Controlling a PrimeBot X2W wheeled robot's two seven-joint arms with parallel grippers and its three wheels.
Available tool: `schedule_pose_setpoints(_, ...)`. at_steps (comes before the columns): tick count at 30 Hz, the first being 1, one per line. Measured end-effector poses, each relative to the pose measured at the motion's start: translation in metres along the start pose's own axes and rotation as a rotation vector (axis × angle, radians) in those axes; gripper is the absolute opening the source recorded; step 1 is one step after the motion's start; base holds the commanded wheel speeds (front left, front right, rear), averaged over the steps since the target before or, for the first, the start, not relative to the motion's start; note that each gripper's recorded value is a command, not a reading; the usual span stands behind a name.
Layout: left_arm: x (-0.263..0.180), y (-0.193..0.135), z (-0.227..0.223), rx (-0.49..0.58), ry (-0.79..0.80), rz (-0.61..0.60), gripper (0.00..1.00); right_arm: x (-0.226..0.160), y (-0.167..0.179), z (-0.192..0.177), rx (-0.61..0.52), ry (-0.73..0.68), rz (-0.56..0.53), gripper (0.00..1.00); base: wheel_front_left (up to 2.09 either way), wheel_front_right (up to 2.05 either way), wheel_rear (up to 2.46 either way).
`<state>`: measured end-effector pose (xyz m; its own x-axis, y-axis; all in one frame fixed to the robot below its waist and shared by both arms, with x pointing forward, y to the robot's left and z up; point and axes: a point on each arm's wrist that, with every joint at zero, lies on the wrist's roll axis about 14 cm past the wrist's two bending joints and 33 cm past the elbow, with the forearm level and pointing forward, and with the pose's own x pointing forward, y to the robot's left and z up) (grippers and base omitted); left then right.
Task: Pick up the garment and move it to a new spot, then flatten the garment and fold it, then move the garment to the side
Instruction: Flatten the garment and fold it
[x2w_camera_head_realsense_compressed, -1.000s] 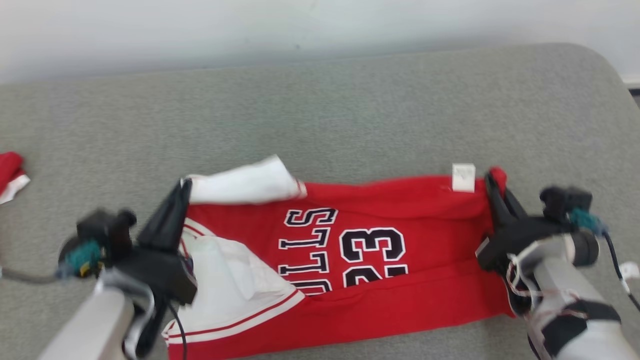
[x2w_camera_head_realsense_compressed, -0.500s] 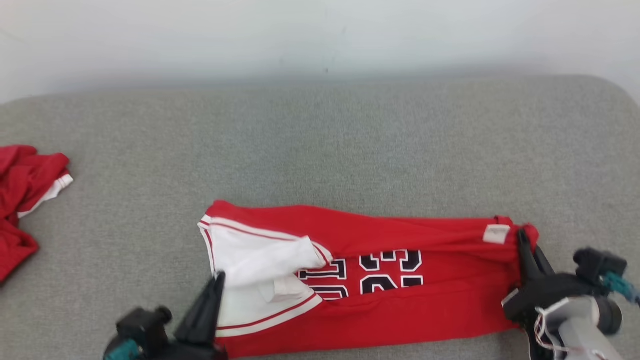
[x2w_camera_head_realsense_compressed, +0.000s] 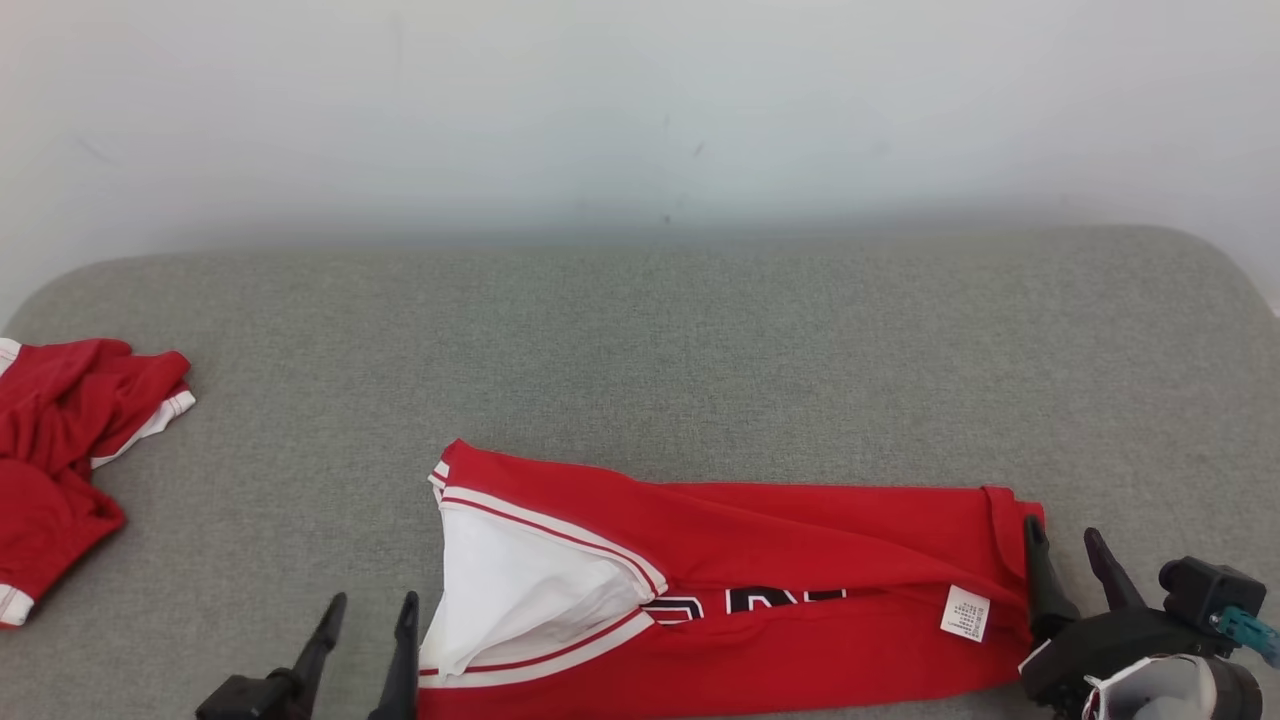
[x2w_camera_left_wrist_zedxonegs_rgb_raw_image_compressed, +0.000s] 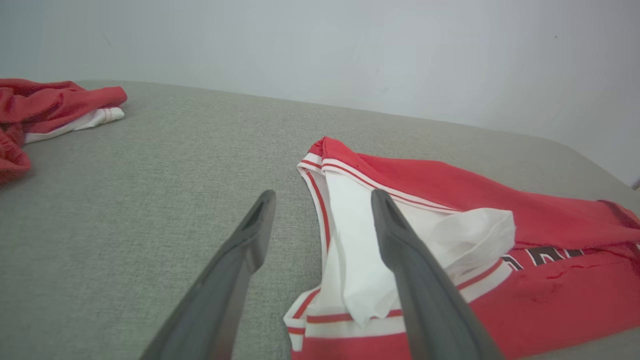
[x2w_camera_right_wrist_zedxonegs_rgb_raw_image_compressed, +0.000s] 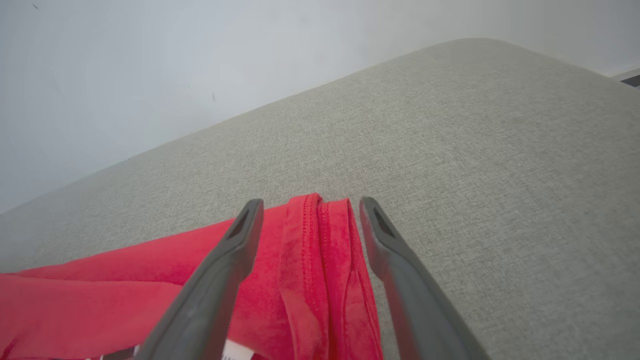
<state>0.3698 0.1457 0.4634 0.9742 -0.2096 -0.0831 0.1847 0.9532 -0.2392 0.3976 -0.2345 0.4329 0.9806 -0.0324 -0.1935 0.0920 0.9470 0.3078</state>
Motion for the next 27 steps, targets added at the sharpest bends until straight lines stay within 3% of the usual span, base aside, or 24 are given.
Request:
schedule_pose_setpoints(11,-0.028,0.038,0.025,0.161,-0.083,0.141,1.00,-0.009,-0.017,-0.029,-0.106,0.130,-0.027,1.00,0.00,0.00,0.00)
schedule_pose_setpoints(27,-0.058,0.066,0.031,0.216,-0.101,0.247,1.00,0.003,-0.013,-0.059,-0.167,0.314,-0.034,1.00,0.00,0.00,0.00)
